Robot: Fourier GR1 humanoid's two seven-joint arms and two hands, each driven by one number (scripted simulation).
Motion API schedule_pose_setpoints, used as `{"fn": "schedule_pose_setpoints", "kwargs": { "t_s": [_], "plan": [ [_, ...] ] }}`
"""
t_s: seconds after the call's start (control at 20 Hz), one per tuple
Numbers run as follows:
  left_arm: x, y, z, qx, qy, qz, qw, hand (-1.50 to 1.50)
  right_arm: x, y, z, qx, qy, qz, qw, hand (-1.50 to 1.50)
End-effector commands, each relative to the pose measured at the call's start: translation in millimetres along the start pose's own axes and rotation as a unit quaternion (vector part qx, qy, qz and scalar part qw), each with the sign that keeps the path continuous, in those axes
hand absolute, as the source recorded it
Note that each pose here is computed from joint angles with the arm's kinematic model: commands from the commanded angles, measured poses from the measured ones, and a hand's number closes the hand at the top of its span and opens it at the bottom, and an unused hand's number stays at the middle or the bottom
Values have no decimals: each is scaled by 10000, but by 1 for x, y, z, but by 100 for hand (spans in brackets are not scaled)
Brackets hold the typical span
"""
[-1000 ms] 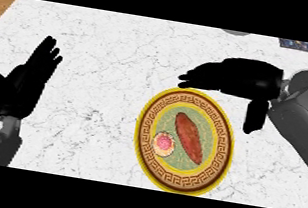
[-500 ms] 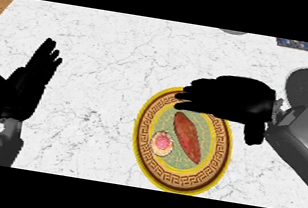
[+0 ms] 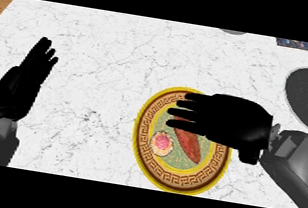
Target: Pick the sweet potato from the plate and place it in the pan
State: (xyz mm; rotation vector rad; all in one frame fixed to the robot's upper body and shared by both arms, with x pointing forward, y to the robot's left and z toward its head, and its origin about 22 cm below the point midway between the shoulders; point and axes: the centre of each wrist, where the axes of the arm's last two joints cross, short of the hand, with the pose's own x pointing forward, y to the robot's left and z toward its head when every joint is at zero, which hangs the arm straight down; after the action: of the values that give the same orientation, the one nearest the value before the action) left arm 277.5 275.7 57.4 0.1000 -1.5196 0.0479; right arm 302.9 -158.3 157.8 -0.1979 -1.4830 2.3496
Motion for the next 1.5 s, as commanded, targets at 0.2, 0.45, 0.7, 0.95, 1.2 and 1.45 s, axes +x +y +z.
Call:
{"fn": "schedule_pose_setpoints", "kwargs": {
  "t_s": [0.2,0.45,0.7,0.95,1.2,1.45],
  "plan": [
    [-12,-10,10,-75,34,24,10000,0,15,-9,-25,261,325,106,9991,-150],
    [15,-12,0,-42,51,-38,10000,0,11,5,-31,311,508,93,9982,-150],
    [-10,-6,-2,-46,42,25,10000,0,-15,32,-48,303,369,14,9989,-150],
    [-7,15,4,-35,23,-32,10000,0,-3,34,-75,545,510,119,9971,-150],
    [3,-14,4,-90,-1,-9,10000,0,-12,62,-69,465,437,42,9979,-150],
    [-3,3,5,-49,12,25,10000,0,-7,53,-98,514,374,-205,9978,-150]
  ]
}}
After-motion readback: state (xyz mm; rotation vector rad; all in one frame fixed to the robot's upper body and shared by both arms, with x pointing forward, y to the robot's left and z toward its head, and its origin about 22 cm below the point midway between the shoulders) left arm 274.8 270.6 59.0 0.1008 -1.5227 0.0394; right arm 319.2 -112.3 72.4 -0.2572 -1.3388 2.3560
